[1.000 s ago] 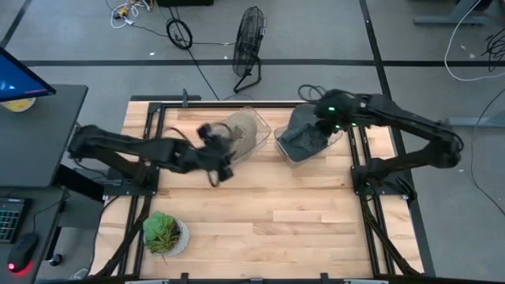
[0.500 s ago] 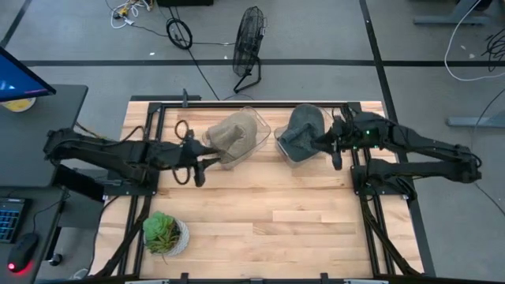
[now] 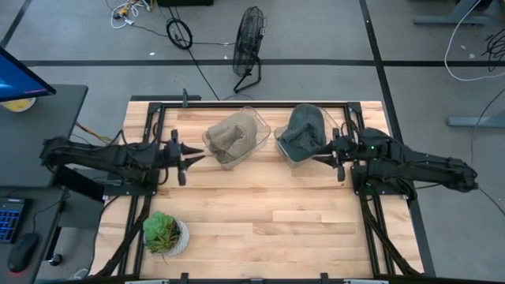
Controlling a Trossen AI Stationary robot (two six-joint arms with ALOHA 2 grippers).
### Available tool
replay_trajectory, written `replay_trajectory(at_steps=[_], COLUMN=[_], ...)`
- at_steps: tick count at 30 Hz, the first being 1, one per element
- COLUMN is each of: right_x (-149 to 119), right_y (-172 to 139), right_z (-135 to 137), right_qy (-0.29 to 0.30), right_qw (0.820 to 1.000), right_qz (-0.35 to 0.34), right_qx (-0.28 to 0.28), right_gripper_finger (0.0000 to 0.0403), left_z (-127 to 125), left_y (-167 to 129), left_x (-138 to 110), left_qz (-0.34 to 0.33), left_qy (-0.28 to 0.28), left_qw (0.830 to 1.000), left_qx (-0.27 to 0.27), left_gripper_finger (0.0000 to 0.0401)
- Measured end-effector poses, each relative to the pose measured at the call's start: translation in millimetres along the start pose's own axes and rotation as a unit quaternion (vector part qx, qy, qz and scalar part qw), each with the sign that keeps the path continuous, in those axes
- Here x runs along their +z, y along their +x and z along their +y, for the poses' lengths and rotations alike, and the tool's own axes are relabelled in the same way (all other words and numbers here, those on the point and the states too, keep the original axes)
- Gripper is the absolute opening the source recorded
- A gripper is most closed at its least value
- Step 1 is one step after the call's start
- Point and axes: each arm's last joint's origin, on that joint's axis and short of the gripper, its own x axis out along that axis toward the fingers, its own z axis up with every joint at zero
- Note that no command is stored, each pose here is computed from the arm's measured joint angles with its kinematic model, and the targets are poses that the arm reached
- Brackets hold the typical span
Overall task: Pick & Place hat
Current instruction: Return to Home Position
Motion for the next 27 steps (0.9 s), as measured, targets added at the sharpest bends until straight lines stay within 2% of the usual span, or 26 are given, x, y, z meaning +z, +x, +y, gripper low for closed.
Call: replay_trajectory(at_steps=[8, 16, 20, 27], right_x=[-15, -21, -38, -61], right_y=[-2, -2, 5, 12], right_z=[0, 0, -3, -5], right_qy=[-0.014, -0.013, 0.003, 0.017], right_qw=[0.997, 0.997, 0.996, 0.995], right_qz=[-0.07, -0.08, -0.091, -0.102], right_qx=[0.003, 0.003, 0.005, 0.007], right_gripper_finger=[0.0094, 0.0094, 0.0094, 0.0094], left_z=[3, 9, 7, 9], left_y=[-10, -26, -28, -35], left_x=[-43, -53, -66, -66], left_qz=[-0.059, -0.117, -0.135, -0.171], left_qy=[0.025, 0.052, 0.052, 0.058], left_qw=[0.998, 0.992, 0.988, 0.982], left_qx=[-0.013, -0.011, -0.048, -0.055], left_gripper_finger=[0.0071, 0.0071, 0.0071, 0.0071])
